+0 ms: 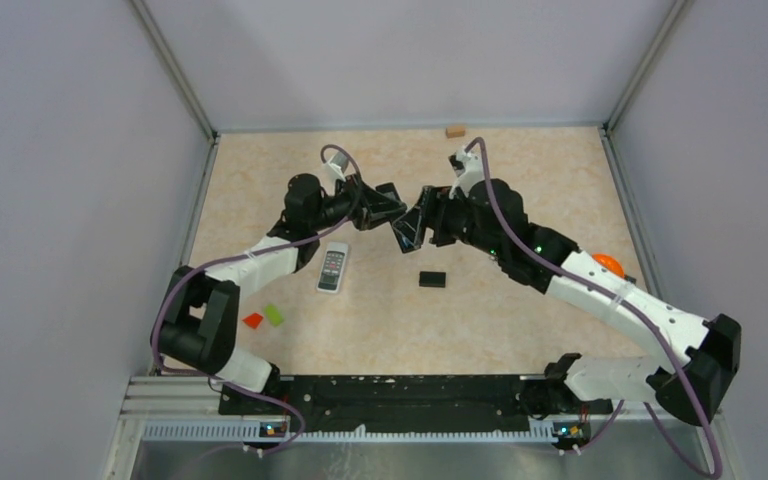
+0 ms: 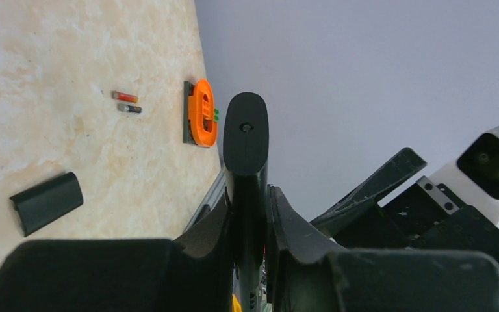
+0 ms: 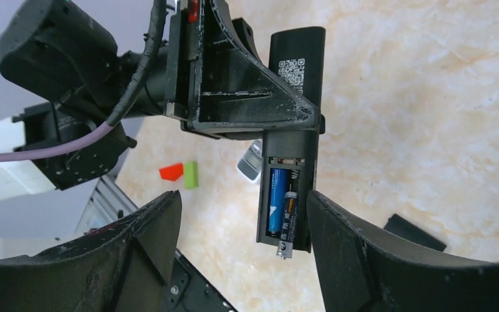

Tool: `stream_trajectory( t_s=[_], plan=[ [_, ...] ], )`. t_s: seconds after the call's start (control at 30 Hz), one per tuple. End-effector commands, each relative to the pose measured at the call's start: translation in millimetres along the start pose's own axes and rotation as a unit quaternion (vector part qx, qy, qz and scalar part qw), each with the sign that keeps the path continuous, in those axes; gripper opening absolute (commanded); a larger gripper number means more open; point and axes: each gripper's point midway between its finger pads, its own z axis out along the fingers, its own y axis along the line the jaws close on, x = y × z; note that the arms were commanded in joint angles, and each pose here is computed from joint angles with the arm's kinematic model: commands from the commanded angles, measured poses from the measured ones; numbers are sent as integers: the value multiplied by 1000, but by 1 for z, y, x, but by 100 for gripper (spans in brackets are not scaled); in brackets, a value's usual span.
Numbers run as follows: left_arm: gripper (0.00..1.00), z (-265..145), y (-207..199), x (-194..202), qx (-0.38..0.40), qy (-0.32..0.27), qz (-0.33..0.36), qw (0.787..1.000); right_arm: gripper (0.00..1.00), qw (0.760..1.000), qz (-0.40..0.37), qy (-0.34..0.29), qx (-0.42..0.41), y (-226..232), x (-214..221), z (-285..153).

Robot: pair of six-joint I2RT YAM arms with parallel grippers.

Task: Load the batteries into the remote control
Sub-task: Load the battery into the remote control.

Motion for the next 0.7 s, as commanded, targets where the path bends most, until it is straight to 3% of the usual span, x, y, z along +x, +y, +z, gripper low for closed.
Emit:
stream_trajectory(
  t_s=[0.0,0.2,0.47,0.67],
  plan=[
    [0,-10,-48,-3,56,-14,8,998,72,994,45,-86,-43,18,-27,-18],
    [0,-14,-63,-6,75,-27,-44,996,63,979,121,-146,-69,18,-37,-40],
    [0,-17,-76,-10,96,-26,-126,987,71,954,184,-188,-142,30,-41,-62],
    [0,-18,-85,-10,124,-16,-163,979,71,943,215,-199,-158,30,-42,-64]
  ],
)
